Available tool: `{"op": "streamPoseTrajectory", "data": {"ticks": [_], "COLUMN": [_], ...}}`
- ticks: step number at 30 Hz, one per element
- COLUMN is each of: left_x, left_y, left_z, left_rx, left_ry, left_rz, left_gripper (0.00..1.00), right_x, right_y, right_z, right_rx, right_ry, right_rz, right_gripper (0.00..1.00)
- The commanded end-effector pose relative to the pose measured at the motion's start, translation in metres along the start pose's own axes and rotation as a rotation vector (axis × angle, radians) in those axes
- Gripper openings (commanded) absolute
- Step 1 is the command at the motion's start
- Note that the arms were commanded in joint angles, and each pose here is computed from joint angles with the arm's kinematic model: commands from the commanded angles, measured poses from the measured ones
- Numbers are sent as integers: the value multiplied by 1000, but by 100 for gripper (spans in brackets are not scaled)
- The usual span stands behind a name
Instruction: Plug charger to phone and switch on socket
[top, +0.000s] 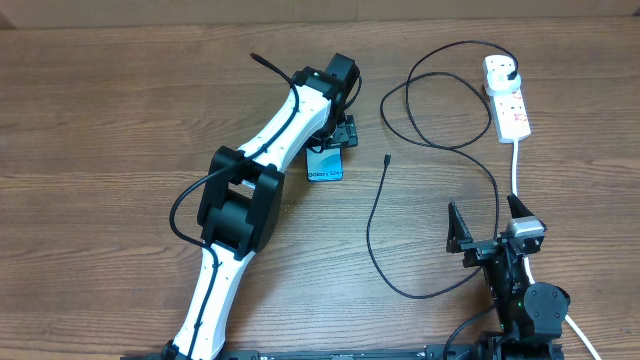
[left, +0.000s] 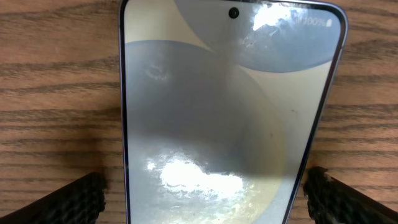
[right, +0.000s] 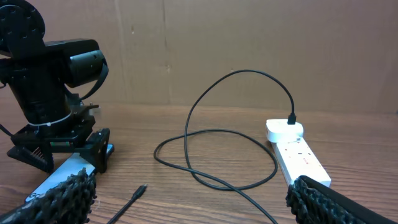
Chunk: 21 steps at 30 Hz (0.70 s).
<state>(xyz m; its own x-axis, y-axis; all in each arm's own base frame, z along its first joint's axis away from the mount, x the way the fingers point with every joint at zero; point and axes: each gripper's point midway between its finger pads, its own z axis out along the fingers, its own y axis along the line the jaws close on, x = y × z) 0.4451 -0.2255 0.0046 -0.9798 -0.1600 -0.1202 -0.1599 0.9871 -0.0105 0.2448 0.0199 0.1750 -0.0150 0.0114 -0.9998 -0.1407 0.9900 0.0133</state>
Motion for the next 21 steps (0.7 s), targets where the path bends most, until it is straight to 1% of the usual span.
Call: {"op": "streamPoseTrajectory", "data": {"ticks": [1, 10, 12, 14, 21], "left_x": [6, 6, 6, 6, 6], "left_y": [4, 4, 4, 4, 2], "left_z": [14, 14, 14, 14, 14], "left_rx": [-37, -38, -37, -37, -30], "left_ry": [17, 17, 17, 17, 19], "left_rz": [0, 0, 0, 0, 0], "left_gripper": [99, 100, 96, 95, 96], "right_x": [1, 1, 1, 1, 1], "right_y": [2, 2, 2, 2, 2], "right_z": [0, 0, 0, 0, 0], "right_rx": [-9, -9, -9, -9, -9], "right_ry": [-5, -5, -5, -5, -5], "right_rz": [1, 1, 1, 1, 1], "right_gripper": [100, 100, 100, 100, 100]}}
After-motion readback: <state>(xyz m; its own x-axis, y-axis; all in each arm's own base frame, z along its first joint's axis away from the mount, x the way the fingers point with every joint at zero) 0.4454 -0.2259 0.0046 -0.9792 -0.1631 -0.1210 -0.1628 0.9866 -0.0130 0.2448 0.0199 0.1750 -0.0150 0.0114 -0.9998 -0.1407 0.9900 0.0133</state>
